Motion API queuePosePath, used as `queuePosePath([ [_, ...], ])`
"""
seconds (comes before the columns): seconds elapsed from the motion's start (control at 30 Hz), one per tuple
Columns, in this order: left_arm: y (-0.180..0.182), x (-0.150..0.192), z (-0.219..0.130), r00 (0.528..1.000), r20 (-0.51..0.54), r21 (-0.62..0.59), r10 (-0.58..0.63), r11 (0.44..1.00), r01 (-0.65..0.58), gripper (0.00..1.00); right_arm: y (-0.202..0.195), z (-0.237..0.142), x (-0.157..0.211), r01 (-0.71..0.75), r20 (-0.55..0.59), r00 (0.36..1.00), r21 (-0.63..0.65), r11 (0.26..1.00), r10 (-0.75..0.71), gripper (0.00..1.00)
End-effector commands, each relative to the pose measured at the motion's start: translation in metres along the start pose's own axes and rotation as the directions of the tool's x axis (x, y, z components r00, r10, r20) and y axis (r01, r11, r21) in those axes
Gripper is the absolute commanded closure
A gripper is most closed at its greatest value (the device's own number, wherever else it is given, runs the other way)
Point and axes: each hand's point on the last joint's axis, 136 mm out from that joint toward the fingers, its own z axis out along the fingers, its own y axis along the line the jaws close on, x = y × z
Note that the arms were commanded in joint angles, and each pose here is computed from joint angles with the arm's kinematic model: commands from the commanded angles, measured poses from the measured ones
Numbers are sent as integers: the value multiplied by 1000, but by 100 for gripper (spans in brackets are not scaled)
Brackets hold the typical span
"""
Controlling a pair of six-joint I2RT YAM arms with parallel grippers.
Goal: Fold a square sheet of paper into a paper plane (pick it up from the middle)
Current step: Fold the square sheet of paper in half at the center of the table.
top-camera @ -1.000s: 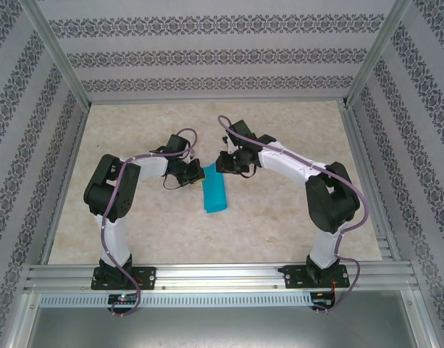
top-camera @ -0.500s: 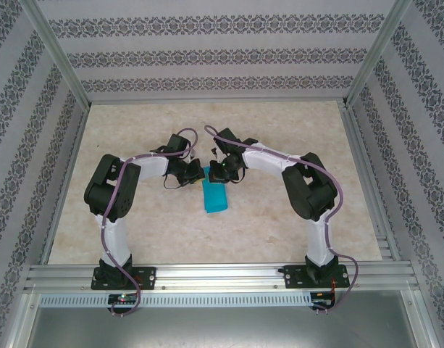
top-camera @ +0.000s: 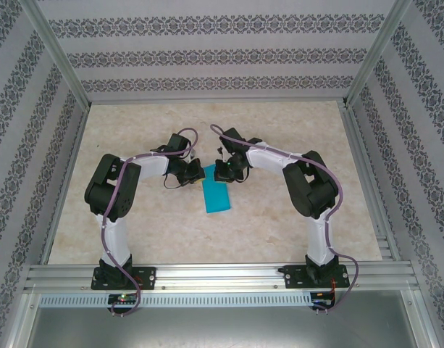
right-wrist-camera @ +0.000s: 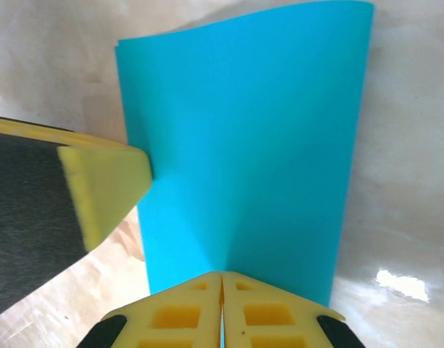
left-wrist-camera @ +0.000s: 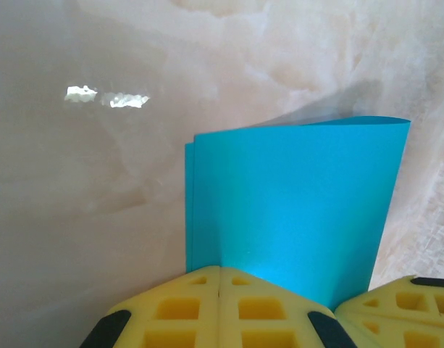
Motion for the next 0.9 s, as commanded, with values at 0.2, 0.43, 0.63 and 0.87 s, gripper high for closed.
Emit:
queuePosePath([
  [0.2,63,33,28,994,-86,-225,-64,973,43,100,-23,11,3,-16,-8,1000,10,1000,16,91],
  [0.43,65,33,28,994,-88,-234,-69,971,46,100,-36,17,8,-31,-18,999,14,999,31,91],
  [0.63,71,34,28,994,-84,-266,-70,963,45,100,-53,22,16,-56,-24,998,15,998,56,91],
  [0.87,77,36,28,994,-89,-283,-70,958,42,100,-69,-1,12,-96,41,994,-37,995,97,89],
])
